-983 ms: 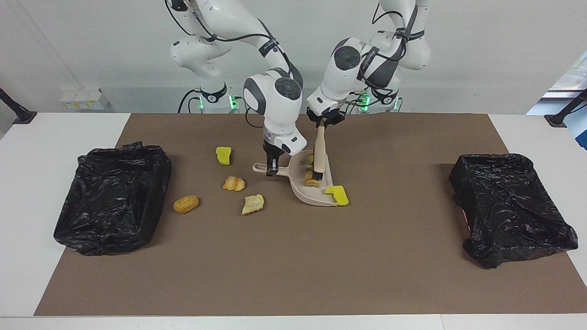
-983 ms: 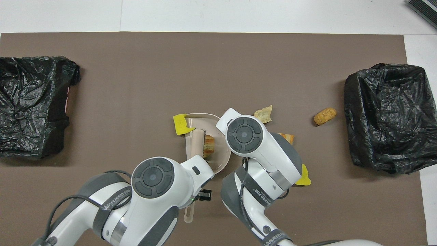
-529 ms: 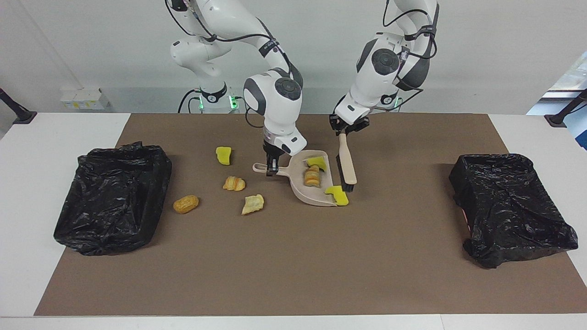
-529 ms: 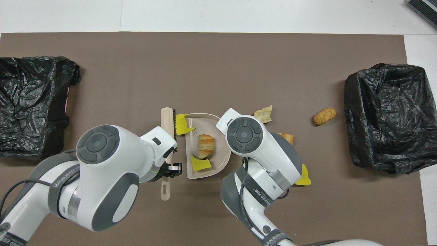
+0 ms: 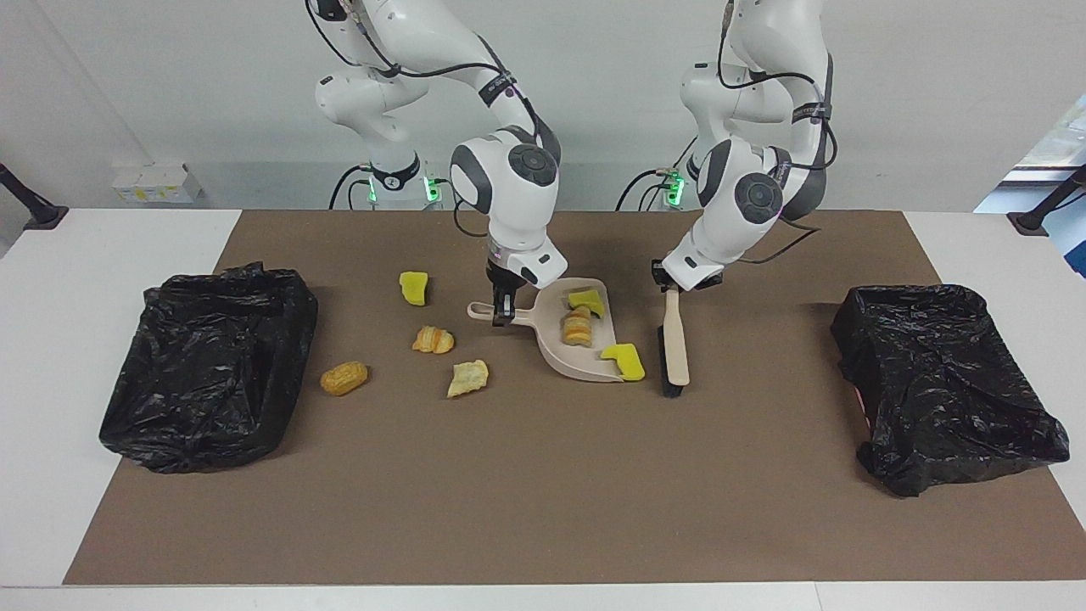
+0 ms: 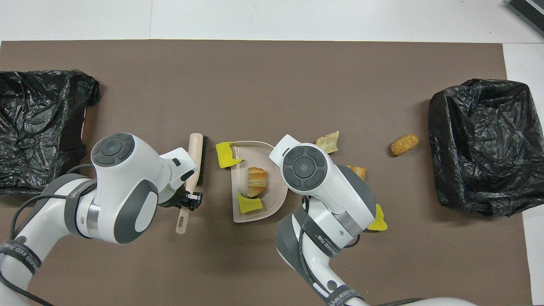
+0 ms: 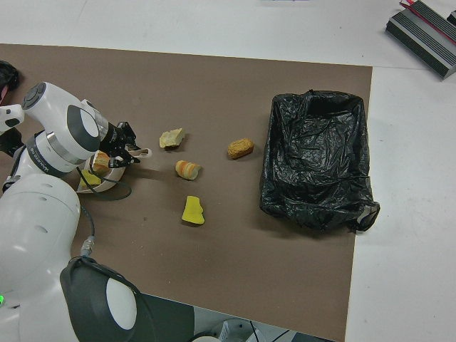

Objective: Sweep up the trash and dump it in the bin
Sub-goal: 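Brush the debris into the dustpan with the left gripper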

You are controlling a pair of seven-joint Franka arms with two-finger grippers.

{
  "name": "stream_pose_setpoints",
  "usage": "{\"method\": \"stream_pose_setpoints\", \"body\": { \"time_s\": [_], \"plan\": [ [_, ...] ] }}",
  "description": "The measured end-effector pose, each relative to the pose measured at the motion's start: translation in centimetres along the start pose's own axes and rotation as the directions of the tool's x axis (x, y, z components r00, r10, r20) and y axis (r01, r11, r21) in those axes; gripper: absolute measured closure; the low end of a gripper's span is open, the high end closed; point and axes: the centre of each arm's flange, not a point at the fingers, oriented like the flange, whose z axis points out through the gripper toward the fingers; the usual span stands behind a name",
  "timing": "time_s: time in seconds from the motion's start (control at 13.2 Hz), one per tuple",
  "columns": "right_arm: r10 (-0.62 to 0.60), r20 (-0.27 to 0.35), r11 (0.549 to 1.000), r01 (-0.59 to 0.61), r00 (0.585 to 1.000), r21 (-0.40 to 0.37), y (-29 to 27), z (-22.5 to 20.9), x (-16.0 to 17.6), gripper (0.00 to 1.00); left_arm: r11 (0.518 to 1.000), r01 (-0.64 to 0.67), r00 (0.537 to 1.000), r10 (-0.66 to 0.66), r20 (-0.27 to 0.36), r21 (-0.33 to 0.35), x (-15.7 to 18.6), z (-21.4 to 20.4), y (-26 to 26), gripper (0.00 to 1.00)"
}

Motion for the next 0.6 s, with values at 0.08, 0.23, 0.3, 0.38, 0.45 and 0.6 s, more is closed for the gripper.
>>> {"method": "stream_pose_setpoints", "body": {
  "time_s": [0.08,0.23,0.3,0.38,0.45,0.6],
  "plan": [
    [0.0,0.0,1.0,0.0,1.0,0.0,0.0,0.0,0.0,0.69,1.0,-0.021,1.0,0.021,0.004,0.005,-0.3,0.3,0.8,0.73],
    [0.0,0.0,1.0,0.0,1.0,0.0,0.0,0.0,0.0,0.69,0.997,-0.074,0.997,0.073,0.016,0.017,-1.2,1.0,3.5,0.73],
    [0.0,0.0,1.0,0.0,1.0,0.0,0.0,0.0,0.0,0.69,0.995,-0.101,0.995,0.1,0.021,0.018,-1.7,1.4,5.2,0.73],
    [0.0,0.0,1.0,0.0,1.0,0.0,0.0,0.0,0.0,0.69,0.992,-0.128,0.992,0.127,0.026,0.017,-2.4,1.7,7.0,0.73],
    [0.001,0.0,1.0,-0.001,1.0,0.0,0.0,0.0,0.0,0.69,0.989,-0.147,0.989,0.147,0.028,0.017,-3.0,1.9,8.5,0.73],
    [0.001,0.0,1.0,-0.001,1.0,0.001,0.0,0.1,0.0,0.69,0.987,-0.159,0.987,0.159,0.021,0.017,-3.5,1.5,10.0,0.73]
  ]
}}
